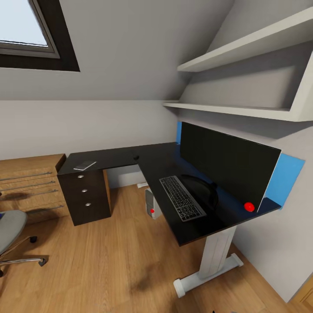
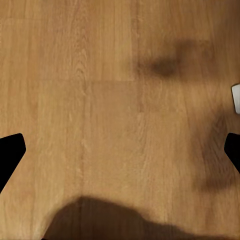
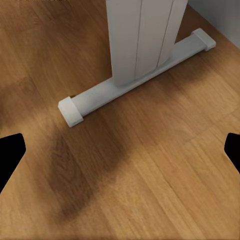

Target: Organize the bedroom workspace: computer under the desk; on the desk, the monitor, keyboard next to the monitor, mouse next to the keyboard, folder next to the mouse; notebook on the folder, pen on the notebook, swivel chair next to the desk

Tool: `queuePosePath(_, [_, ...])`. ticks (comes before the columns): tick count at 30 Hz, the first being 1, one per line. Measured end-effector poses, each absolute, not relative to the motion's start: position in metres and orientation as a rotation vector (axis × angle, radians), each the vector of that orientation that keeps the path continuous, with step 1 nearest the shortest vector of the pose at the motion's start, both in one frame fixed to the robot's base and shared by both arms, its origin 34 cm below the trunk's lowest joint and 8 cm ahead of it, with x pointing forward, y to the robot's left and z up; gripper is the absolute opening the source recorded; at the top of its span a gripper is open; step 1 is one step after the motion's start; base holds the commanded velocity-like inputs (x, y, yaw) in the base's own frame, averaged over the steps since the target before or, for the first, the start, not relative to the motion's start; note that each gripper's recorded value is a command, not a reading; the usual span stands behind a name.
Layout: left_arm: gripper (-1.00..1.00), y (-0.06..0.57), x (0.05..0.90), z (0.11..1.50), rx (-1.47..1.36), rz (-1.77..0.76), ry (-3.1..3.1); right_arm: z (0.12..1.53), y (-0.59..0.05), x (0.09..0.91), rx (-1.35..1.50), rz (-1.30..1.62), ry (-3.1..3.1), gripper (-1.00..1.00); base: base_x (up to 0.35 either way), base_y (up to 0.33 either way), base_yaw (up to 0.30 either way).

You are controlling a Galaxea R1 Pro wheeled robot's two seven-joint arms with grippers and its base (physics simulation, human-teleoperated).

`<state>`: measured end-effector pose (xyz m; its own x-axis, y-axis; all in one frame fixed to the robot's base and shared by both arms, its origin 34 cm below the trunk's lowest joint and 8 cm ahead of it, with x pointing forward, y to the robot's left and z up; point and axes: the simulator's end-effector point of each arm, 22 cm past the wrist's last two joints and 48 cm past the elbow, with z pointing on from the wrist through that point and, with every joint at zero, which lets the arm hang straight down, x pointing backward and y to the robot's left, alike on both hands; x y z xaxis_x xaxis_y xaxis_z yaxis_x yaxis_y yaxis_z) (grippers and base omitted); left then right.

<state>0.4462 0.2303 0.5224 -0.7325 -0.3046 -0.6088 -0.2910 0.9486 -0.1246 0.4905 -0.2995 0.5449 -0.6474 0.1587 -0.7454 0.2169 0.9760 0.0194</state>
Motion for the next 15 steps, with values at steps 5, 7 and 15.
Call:
queuePosePath(5, [1.00, 0.230, 0.446, 0.522, -0.419, -0.028, 2.435, 0.546, -0.299, 0.491, 0.262, -0.089, 2.281, 1.00, 0.000, 0.000, 0.000])
queuePosePath(7, [1.00, 0.230, 0.446, 0.523, -0.419, -0.028, 2.435, 0.547, -0.300, 0.493, 0.268, -0.091, 2.272, 1.00, 0.000, 0.000, 0.000])
queuePosePath(15, [1.00, 0.230, 0.446, 0.522, -0.417, -0.027, 2.437, 0.549, -0.269, 0.495, 0.289, -0.043, 2.258, 1.00, 0.000, 0.000, 0.102])
